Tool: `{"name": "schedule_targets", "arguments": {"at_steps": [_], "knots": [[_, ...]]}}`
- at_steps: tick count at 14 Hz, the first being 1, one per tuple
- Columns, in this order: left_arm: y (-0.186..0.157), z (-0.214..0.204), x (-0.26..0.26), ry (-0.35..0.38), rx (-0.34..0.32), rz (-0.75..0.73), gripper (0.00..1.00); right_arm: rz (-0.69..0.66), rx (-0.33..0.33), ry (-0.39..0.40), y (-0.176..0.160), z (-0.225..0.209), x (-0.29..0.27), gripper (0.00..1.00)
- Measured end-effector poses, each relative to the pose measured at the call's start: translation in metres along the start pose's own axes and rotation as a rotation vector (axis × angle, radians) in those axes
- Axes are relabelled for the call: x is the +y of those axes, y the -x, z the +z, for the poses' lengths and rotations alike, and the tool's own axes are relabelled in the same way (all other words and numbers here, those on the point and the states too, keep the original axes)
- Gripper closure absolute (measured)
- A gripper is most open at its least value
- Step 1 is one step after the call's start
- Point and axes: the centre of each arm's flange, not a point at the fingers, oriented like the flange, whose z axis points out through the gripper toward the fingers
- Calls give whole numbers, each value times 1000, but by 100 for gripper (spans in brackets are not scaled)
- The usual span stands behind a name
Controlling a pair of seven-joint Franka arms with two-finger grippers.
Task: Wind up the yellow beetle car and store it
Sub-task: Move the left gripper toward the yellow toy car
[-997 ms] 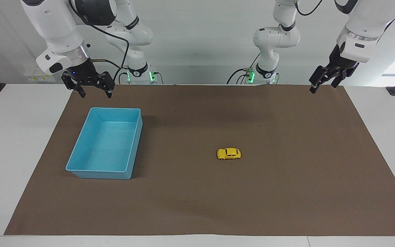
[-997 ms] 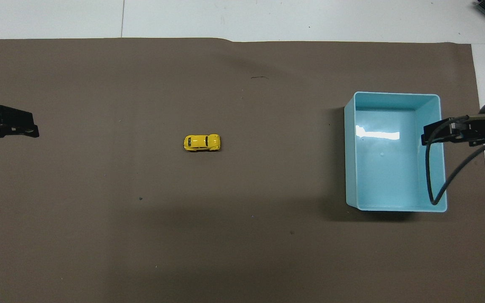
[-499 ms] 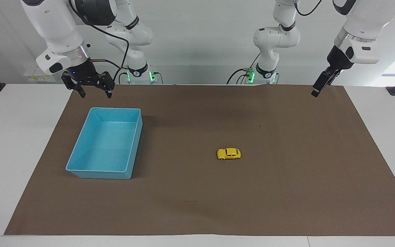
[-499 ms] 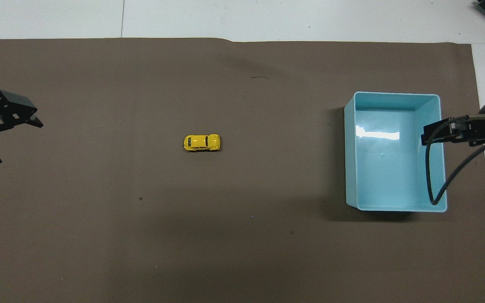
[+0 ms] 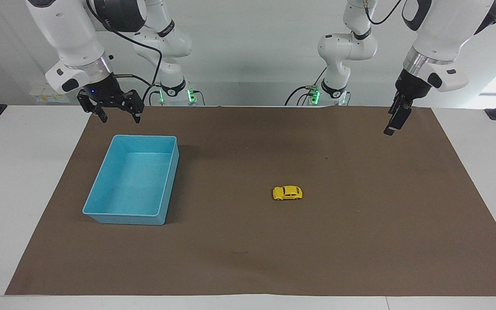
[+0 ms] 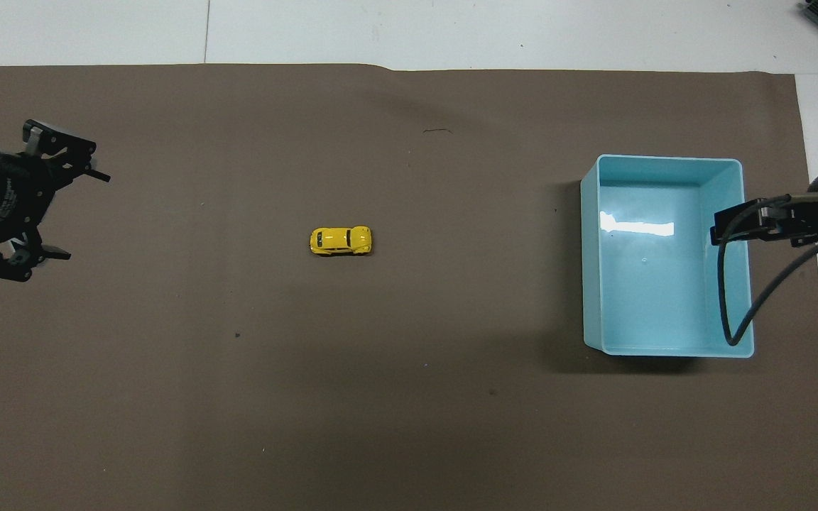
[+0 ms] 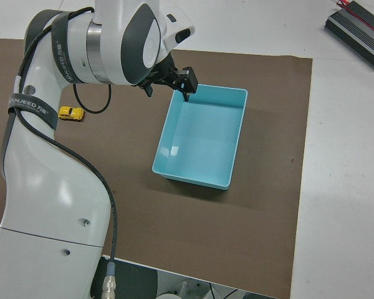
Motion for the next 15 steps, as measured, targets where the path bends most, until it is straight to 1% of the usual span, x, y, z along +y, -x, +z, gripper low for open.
{"name": "schedule_targets", "arguments": {"at_steps": [2, 6, 11, 15], "knots": [[7, 11, 9, 0, -3, -110, 0, 0, 0, 0, 0, 0, 0, 0], [28, 24, 27, 28, -6, -258, 0, 0, 0, 0, 0, 0, 0, 0], [66, 46, 44, 38, -18, -362, 0, 0, 0, 0, 0, 0, 0, 0], [98, 91, 66, 5, -28, -432, 0, 0, 0, 0, 0, 0, 0, 0]]}}
